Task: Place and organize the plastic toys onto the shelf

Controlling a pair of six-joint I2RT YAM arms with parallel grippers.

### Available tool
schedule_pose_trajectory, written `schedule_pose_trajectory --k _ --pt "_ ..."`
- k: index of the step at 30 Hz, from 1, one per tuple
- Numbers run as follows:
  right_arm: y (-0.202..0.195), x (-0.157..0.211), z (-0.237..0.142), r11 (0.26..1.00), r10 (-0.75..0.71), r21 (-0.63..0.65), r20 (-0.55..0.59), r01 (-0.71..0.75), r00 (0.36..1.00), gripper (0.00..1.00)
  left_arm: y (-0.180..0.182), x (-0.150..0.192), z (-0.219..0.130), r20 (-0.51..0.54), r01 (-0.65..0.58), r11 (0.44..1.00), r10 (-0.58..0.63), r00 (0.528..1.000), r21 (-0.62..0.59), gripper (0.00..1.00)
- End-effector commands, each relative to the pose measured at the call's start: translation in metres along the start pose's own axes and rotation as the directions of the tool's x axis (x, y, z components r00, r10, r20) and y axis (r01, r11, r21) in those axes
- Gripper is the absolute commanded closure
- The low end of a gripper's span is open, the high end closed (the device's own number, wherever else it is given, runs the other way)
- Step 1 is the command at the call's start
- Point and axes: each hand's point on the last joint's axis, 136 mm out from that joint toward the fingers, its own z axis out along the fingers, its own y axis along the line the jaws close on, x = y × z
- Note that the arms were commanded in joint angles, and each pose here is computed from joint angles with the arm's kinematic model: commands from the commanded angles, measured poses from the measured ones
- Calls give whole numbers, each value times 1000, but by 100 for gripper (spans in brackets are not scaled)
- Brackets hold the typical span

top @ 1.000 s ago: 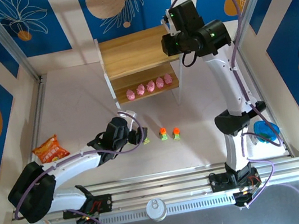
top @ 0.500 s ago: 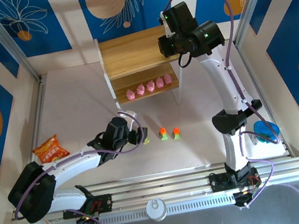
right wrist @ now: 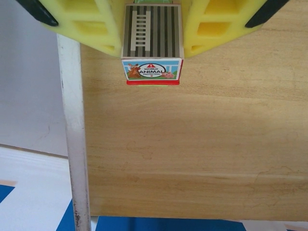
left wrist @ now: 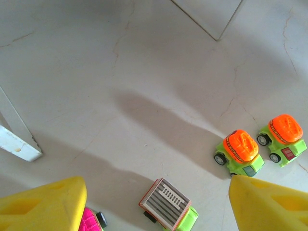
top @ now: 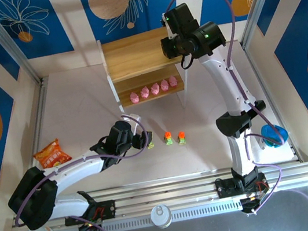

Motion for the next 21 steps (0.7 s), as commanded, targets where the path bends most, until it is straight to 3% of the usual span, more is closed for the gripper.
schedule_pose_trajectory --k 1,11,21 --pt "-1 -3 4 1000 -19 18 7 19 1000 71 -1 -11 -1 27 -6 1000 6 1000 10 22" --pt "-4 -4 13 999 -22 42 9 21 1000 64 -2 -11 -1 23 -5 1000 5 1000 13 22" --pt "-4 -21 -1 998 -32 59 85 27 996 60 -3 -11 1 21 -2 1000 1 1000 17 22"
